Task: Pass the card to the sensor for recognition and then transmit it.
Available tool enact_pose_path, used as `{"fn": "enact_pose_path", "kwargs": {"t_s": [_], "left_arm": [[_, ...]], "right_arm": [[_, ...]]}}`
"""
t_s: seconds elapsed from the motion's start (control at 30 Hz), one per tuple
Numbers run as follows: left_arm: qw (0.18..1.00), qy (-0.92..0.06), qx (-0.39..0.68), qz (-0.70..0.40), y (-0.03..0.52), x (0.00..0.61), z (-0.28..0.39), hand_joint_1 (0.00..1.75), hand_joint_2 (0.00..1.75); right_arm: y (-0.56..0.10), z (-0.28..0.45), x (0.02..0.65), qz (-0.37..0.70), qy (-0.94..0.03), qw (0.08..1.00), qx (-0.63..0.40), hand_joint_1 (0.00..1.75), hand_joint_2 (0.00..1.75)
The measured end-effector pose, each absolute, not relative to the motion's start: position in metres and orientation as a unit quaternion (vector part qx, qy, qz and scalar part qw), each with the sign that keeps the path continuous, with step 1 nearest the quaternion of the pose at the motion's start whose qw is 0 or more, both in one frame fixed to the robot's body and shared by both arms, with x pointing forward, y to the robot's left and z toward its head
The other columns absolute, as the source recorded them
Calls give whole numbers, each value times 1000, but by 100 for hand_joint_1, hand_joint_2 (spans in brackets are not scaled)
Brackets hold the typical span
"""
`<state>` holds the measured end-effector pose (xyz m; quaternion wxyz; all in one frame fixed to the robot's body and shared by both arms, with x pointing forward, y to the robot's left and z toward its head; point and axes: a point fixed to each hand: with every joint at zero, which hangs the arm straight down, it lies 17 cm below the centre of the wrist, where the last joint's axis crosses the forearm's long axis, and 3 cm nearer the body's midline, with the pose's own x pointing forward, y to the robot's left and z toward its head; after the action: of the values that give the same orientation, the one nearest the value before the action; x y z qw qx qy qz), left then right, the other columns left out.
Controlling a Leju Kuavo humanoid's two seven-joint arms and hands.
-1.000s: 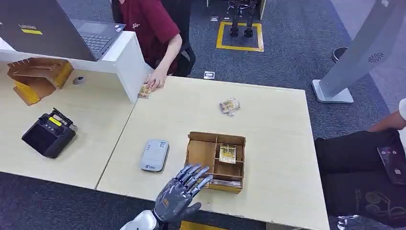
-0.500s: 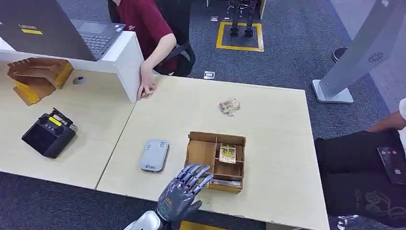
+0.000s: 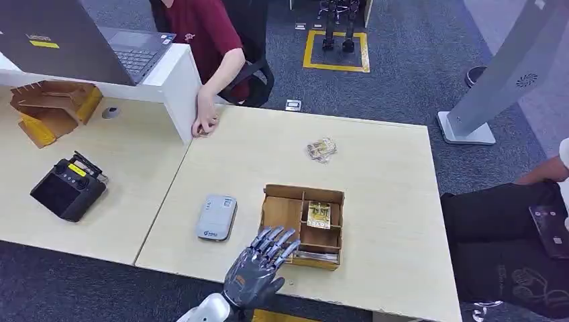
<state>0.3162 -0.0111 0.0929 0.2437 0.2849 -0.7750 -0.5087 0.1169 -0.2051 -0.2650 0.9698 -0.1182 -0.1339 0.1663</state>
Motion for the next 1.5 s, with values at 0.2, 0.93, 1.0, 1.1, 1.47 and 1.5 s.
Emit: {"fn": "enact_pose_path", "kwargs": {"t_s": [0.2,0.93,1.0,1.1,1.47,1.5], "left_arm": [[246,-771,284,-514,-11,317,88,0,175],[272,-773,275,-503,-8,324,86,175,175],[273,-773,274,-503,-8,324,86,175,175],[273,-773,273,-503,-7,324,86,175,175],[300,-784,244,-485,-4,328,90,175,175],[307,-789,234,-478,-4,328,94,175,175]], "right_arm": [[-205,-265,117,167,-134,970,-117,0,175],[-205,-265,117,168,-134,970,-117,0,175],[-205,-265,117,168,-134,970,-117,0,175],[-205,-265,117,168,-134,970,-117,0,175],[-205,-265,117,170,-135,969,-117,0,175],[-205,-265,117,170,-136,969,-117,0,175]]}}
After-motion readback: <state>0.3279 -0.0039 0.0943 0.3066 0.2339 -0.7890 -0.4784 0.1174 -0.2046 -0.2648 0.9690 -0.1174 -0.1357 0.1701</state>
